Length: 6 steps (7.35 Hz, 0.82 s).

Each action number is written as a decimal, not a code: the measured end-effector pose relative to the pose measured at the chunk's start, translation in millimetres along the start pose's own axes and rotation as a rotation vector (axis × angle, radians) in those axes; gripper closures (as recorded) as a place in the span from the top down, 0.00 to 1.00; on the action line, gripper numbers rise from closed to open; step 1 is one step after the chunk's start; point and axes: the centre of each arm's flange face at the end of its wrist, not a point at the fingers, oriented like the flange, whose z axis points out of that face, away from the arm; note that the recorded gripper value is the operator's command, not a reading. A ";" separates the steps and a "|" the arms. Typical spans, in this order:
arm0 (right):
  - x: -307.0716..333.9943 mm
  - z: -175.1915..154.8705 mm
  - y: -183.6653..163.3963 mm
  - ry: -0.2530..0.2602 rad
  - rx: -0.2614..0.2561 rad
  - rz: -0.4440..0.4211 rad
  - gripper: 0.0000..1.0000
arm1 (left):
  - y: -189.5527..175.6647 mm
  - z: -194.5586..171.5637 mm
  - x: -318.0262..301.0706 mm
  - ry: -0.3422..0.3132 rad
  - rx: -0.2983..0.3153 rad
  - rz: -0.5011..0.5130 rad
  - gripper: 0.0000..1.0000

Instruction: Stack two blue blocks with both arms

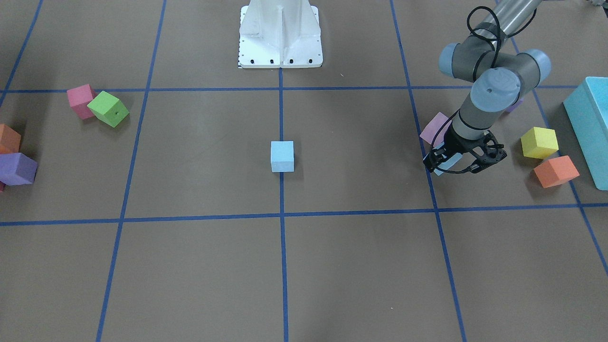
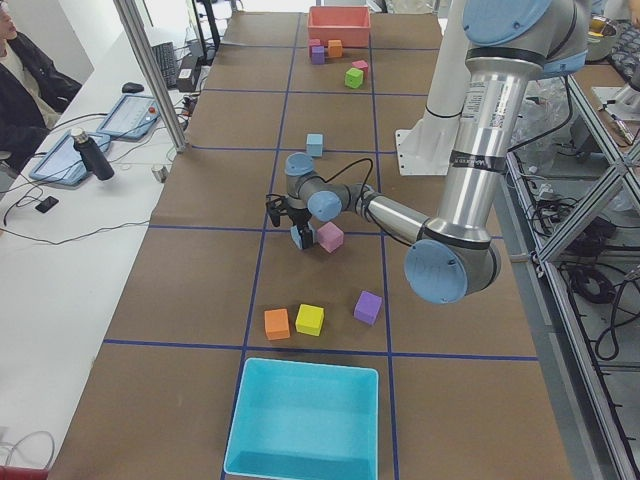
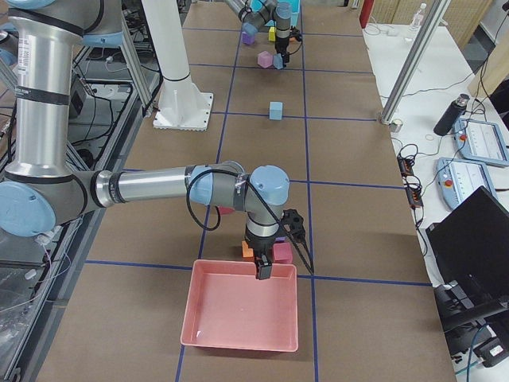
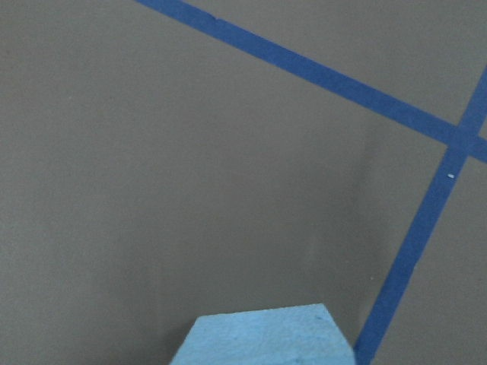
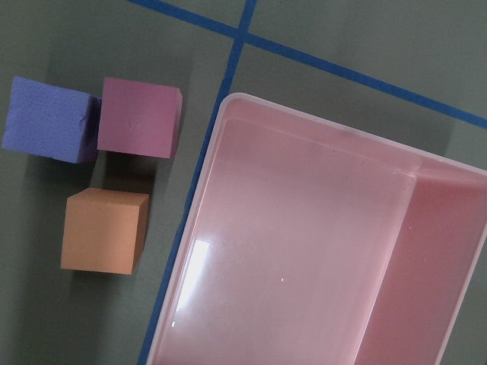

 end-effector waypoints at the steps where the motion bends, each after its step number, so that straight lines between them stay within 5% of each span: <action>1: 0.0 0.0 0.0 0.000 0.000 0.000 1.00 | 0.6 -0.7 -0.5 0.001 0.000 0.037 0.18; 3: -0.5 -0.8 -0.3 0.001 0.002 0.001 1.00 | 6.5 -18.1 11.2 0.023 -0.003 0.084 0.03; 6: -0.5 -0.8 -0.3 0.001 0.001 0.004 1.00 | 27.7 -105.0 133.6 0.058 0.032 0.123 0.00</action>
